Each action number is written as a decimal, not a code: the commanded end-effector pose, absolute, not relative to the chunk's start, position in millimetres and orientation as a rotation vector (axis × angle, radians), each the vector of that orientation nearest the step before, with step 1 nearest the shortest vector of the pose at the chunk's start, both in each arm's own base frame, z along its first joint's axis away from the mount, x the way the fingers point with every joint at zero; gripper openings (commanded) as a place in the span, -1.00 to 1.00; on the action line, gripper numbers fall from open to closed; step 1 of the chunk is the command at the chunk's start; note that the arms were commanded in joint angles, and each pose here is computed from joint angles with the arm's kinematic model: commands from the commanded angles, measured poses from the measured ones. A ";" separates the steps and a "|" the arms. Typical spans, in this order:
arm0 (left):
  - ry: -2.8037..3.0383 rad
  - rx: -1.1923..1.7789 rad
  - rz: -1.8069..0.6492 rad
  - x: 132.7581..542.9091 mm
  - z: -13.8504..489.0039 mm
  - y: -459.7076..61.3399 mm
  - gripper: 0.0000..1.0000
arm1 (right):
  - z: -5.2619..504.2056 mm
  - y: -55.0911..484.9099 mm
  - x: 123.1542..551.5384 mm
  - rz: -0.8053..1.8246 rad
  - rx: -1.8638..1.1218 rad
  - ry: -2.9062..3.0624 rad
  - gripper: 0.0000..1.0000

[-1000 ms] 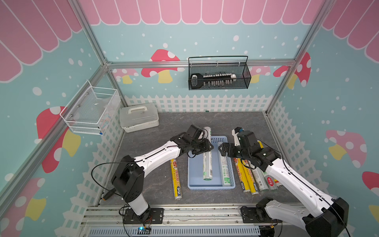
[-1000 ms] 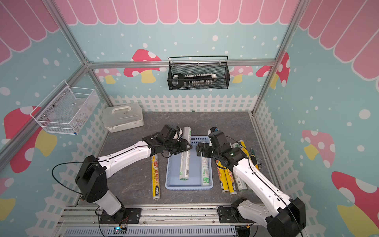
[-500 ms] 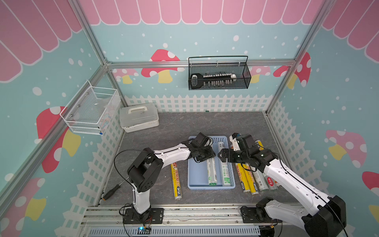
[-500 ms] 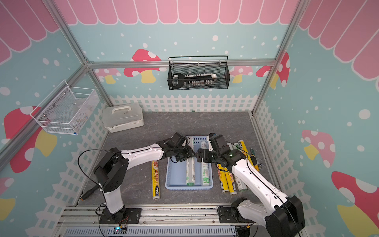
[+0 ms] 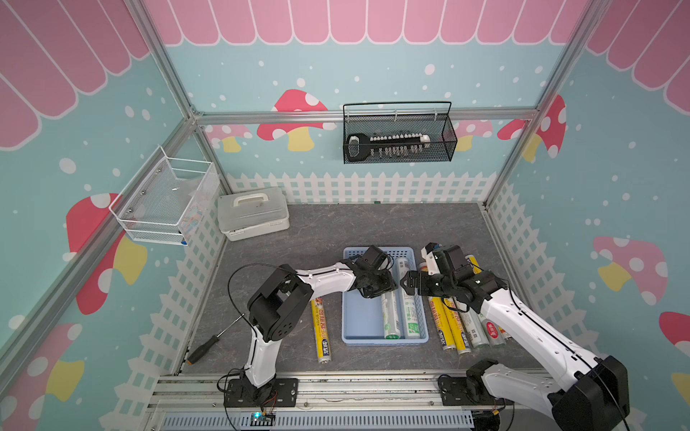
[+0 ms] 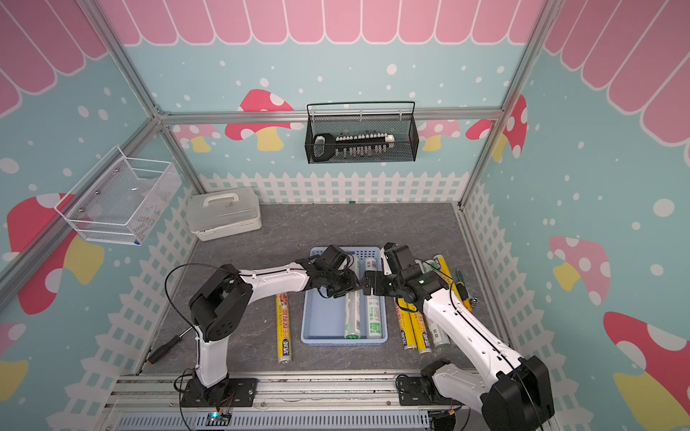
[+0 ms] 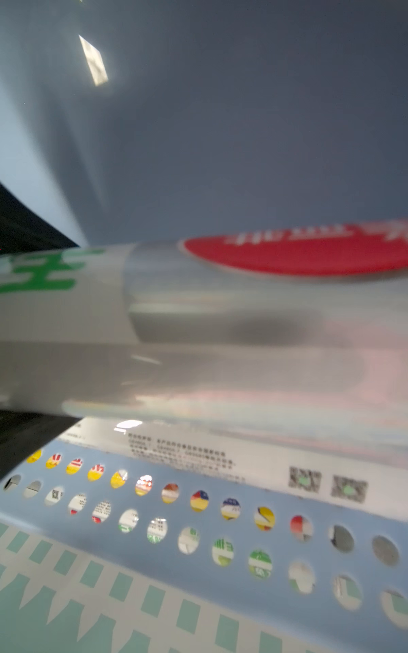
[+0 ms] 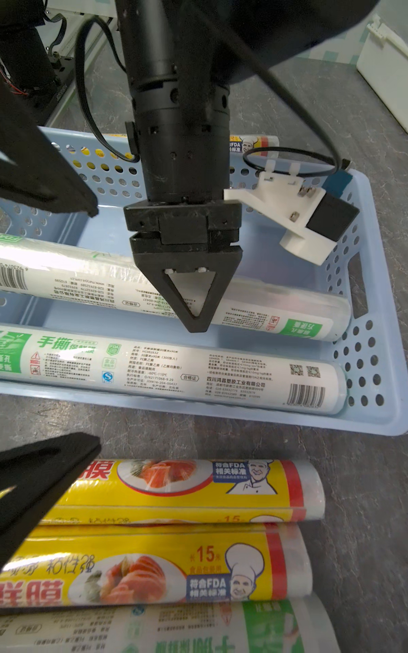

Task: Put the plastic wrap into the basket
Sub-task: Place the plastic wrap in the basket, then pick up the plastic wrap from the center of the board.

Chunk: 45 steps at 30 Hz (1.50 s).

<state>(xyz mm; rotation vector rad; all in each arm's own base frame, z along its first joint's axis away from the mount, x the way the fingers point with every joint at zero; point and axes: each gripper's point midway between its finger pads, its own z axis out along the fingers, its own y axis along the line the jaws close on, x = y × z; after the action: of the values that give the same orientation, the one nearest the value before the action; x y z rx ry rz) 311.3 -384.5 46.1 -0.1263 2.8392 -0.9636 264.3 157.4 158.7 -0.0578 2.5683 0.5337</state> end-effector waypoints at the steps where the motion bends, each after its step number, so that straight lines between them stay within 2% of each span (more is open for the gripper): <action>1: 2.773 -0.069 -1.058 320.1 67.8 -403.4 -0.27 | 151.7 152.4 262.9 0.509 -0.061 2.589 0.98; 7: 2.793 -0.054 -1.058 318.5 66.2 -403.7 0.01 | 150.6 150.3 267.1 0.500 -0.050 2.595 0.98; 13: 2.812 -0.057 -1.060 319.7 66.1 -403.1 0.13 | 152.4 152.0 274.4 0.501 -0.059 2.597 0.98; 21: 2.827 -0.081 -1.058 319.8 66.5 -399.8 0.21 | 154.6 152.0 279.2 0.508 -0.063 2.597 0.98; 27: 2.752 -0.038 -1.071 321.4 97.6 -393.4 0.22 | 173.8 156.1 284.0 0.546 -0.097 2.524 0.98; 32: 2.637 -0.038 -0.977 331.4 138.5 -358.0 0.22 | 207.1 163.0 292.5 0.609 -0.133 2.367 0.98; 37: 2.492 -0.126 -0.854 343.5 172.3 -299.0 0.21 | 235.9 184.0 302.2 0.738 -0.204 2.249 0.98; 41: 2.401 -0.216 -0.739 342.3 184.7 -248.4 0.21 | 245.8 206.8 305.5 0.866 -0.249 2.233 0.97; 45: 2.350 -0.333 -0.650 331.9 180.2 -198.0 0.21 | 237.7 226.3 303.5 0.850 -0.319 2.291 0.95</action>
<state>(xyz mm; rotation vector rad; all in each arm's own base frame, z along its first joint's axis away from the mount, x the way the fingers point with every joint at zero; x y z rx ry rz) 334.5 -232.0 191.4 -0.2667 2.3695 -0.7866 306.6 208.1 232.7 -0.2458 2.2937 0.8077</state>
